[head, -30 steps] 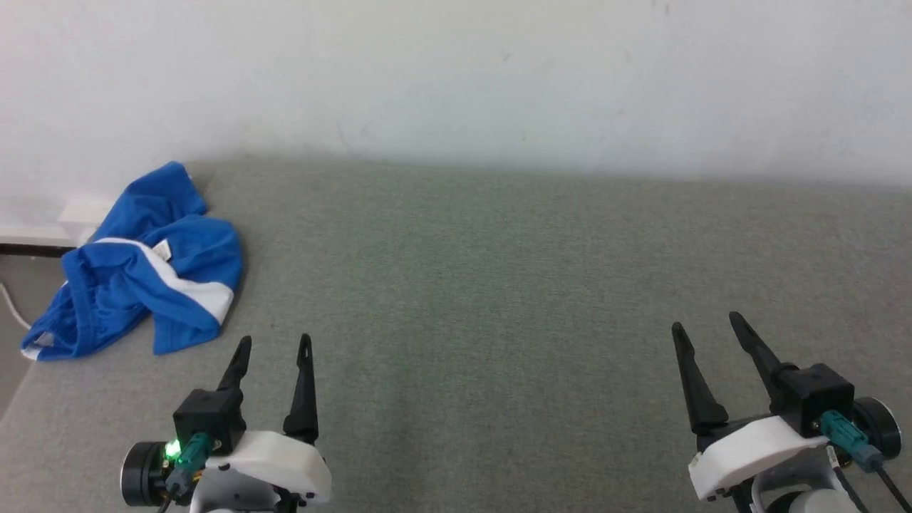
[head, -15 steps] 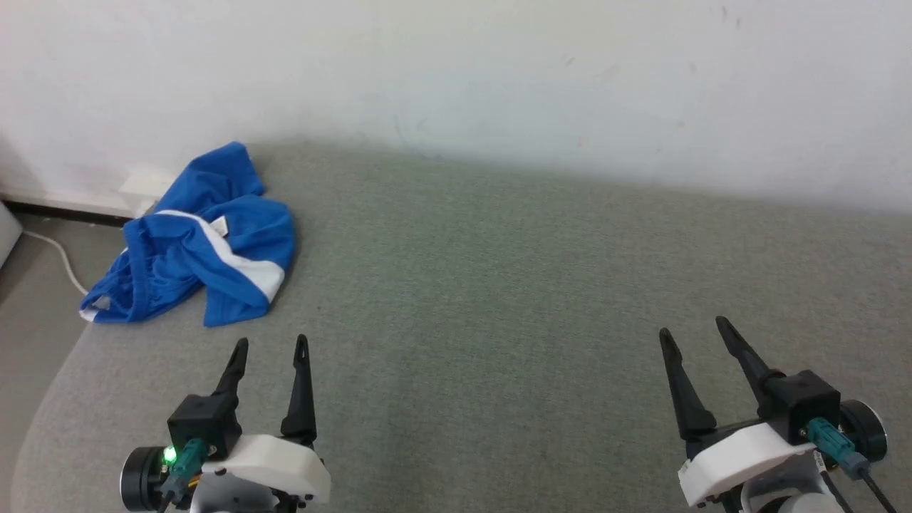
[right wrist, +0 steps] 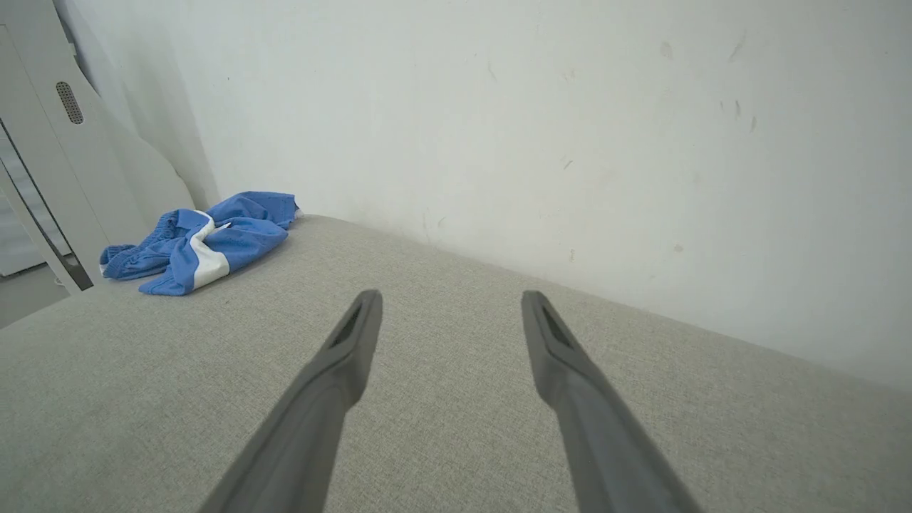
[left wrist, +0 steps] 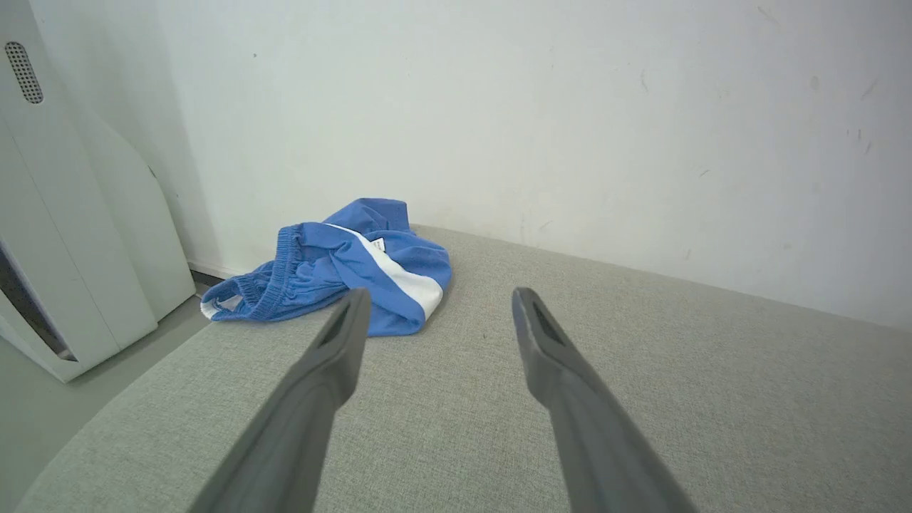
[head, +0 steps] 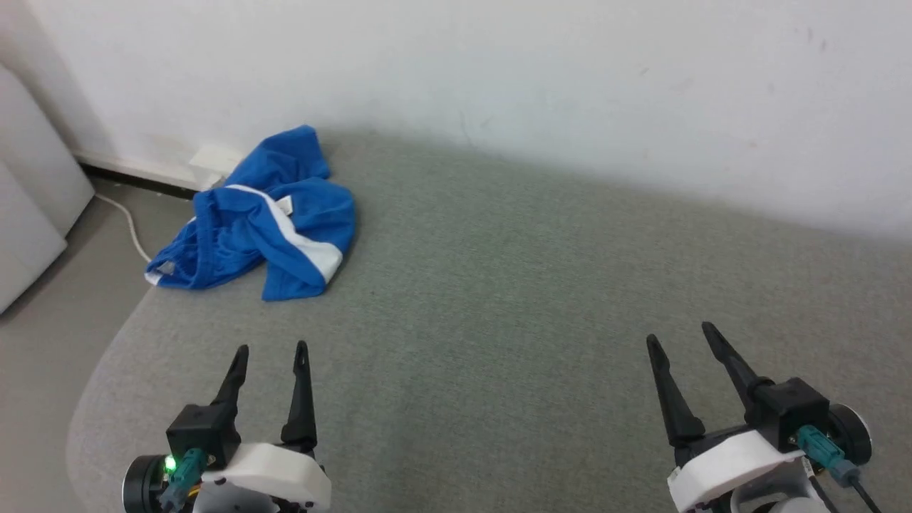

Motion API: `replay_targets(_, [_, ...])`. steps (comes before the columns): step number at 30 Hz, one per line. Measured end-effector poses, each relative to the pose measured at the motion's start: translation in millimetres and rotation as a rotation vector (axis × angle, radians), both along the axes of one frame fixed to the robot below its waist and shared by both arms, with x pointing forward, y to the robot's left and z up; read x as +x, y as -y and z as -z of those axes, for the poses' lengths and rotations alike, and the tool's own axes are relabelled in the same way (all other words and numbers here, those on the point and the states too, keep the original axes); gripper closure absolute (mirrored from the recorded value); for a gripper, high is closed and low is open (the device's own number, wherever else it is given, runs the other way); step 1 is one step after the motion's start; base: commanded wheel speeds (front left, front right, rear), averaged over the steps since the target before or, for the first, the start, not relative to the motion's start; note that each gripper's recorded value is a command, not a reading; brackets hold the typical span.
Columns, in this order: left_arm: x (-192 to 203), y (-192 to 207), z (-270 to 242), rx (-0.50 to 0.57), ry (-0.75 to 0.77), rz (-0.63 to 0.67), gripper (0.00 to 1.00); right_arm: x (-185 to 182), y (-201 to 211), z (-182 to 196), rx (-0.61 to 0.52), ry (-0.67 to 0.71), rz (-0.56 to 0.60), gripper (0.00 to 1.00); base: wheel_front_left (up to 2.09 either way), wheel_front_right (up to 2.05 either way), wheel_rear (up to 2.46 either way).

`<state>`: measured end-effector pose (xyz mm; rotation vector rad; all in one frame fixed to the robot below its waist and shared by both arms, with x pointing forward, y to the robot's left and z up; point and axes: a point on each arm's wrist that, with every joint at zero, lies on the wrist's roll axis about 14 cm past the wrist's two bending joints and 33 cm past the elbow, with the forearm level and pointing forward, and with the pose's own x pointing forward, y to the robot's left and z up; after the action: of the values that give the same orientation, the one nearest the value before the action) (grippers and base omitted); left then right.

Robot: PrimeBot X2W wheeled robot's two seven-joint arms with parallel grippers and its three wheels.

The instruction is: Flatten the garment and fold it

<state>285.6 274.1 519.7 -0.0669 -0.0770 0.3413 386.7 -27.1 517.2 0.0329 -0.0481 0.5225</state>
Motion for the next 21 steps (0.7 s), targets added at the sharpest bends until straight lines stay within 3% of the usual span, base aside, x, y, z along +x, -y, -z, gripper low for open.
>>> replay_targets(21, [-44.3, -32.1, 2.2, -0.021, 0.029, -0.147, 0.0, -10.9, -61.2, 8.2, 0.03, -0.023, -0.184, 0.0, 0.0, 0.0, 0.0])
